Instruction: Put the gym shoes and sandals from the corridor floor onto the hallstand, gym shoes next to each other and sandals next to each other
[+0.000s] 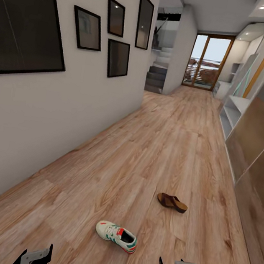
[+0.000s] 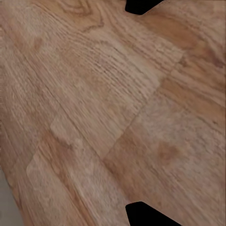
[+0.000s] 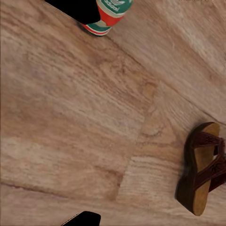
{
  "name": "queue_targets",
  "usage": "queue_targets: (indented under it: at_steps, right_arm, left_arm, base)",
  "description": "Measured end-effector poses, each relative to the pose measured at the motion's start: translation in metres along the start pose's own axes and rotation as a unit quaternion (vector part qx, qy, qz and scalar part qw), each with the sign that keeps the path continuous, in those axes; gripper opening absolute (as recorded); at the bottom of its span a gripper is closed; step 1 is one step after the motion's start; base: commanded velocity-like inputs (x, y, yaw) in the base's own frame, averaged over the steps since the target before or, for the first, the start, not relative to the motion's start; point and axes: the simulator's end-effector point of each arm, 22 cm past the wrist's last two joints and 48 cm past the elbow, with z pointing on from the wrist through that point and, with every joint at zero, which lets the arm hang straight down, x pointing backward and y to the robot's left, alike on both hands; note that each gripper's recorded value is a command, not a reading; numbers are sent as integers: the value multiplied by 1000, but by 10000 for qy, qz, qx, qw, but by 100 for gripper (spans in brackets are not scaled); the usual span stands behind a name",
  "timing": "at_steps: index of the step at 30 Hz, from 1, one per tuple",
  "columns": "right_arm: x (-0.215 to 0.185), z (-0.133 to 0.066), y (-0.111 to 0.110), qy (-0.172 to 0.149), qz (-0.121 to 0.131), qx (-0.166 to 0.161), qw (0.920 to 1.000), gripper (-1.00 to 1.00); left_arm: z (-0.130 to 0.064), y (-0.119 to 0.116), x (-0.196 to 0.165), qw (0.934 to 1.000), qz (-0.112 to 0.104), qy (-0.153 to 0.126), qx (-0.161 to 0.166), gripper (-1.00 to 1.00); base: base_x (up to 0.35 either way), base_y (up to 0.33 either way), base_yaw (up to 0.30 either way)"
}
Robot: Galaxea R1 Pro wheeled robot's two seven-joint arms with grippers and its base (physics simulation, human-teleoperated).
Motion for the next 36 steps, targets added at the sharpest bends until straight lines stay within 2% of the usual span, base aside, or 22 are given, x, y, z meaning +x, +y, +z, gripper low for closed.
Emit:
queue_targets:
  at_steps: [6, 25, 36]
  right_arm:
    - [0, 0, 0, -4, 0, 1, 10000, 100]
    - [0, 0, 0, -8, 0, 1, 10000, 100]
    - [0, 0, 0, -8, 1, 1, 10000, 100]
  left_arm:
    - [0, 0, 0, 10000, -1, 3, -2, 100]
    - [0, 0, 0, 10000, -1, 2, -2, 100]
    - [0, 0, 0, 10000, 0, 1, -1, 100]
  base:
    - [172, -92, 110]
    - [8, -4, 4]
    - [0, 0, 230]
